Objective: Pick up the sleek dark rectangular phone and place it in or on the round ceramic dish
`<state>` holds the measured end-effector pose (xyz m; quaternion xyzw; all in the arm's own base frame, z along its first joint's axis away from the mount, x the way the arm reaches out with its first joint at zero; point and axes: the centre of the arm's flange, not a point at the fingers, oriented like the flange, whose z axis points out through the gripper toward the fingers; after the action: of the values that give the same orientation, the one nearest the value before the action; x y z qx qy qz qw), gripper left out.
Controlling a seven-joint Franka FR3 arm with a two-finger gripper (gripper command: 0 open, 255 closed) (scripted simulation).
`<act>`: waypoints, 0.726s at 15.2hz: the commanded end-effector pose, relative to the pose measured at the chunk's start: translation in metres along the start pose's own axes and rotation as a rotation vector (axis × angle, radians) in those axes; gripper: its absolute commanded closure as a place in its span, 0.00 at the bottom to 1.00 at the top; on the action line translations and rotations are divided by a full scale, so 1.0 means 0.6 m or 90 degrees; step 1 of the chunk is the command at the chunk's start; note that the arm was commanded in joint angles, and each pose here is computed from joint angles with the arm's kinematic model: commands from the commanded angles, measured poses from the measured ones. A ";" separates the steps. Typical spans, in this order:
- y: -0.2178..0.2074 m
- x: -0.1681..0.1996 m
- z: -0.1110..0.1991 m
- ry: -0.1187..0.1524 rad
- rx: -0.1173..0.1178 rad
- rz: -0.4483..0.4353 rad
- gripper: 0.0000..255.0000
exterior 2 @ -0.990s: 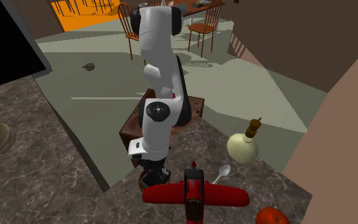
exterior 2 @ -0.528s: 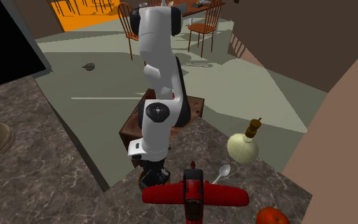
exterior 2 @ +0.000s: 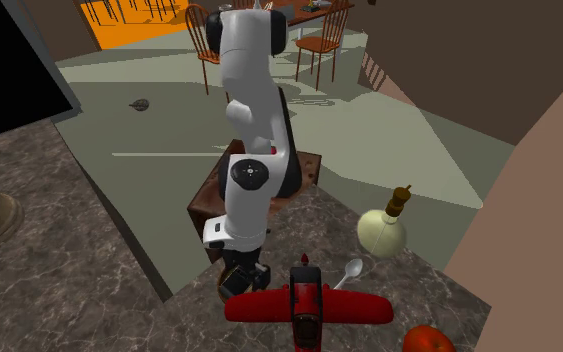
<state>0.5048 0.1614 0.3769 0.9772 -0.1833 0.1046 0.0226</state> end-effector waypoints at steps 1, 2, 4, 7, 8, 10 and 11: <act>0.000 0.001 -0.032 0.000 0.000 0.000 0.00; 0.000 0.001 -0.054 0.000 0.000 0.000 0.00; 0.000 0.001 -0.072 0.000 0.000 0.000 0.00; 0.000 0.001 -0.072 0.000 0.000 0.000 0.00; 0.000 0.001 -0.072 0.000 0.000 0.000 0.00; 0.000 0.001 -0.072 0.000 0.000 0.000 0.00; 0.000 0.001 -0.072 0.000 0.000 0.000 0.00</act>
<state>0.4971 0.1647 0.4191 0.9772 -0.1832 0.1045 0.0222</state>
